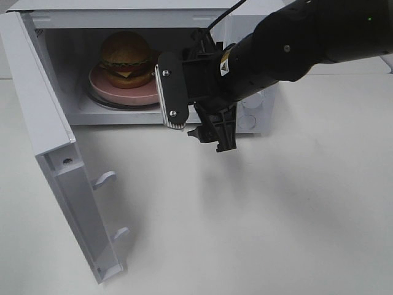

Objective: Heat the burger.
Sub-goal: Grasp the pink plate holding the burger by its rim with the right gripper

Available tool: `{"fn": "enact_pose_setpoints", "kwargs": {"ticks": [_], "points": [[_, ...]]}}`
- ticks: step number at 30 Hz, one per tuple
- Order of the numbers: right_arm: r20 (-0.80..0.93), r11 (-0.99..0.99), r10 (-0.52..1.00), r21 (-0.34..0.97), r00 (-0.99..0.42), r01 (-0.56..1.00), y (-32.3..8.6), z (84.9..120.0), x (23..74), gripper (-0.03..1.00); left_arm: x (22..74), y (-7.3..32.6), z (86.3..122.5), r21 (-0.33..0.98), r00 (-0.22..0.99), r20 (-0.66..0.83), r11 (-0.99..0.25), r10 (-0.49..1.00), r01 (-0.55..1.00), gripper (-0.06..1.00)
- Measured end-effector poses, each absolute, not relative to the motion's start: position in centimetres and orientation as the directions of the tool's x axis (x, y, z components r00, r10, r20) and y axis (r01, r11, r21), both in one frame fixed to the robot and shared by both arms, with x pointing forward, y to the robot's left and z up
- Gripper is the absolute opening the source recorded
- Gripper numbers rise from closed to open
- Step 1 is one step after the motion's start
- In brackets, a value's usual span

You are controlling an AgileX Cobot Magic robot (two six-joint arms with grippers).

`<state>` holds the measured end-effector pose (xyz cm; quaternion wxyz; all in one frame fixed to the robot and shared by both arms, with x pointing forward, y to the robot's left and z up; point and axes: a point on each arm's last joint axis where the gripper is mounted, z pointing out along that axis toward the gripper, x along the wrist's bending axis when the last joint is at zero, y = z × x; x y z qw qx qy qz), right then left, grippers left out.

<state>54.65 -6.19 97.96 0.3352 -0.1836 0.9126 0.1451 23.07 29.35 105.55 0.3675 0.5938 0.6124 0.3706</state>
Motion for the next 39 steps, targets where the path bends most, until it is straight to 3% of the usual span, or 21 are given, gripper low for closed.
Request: {"fn": "enact_pose_setpoints", "kwargs": {"ticks": [22,39], "points": [[-0.689,0.887,-0.222,0.151,-0.69,-0.436,-2.5,95.9,59.3,0.82,23.1,29.4,105.5,0.89,-0.025,-0.01,0.02,1.0,0.455,0.98],[-0.67,0.898,-0.196,0.171,-0.716,-0.406,0.2,92.3,62.8,0.8,23.1,29.4,105.5,0.89,-0.025,-0.01,0.02,1.0,0.455,0.98]]}}
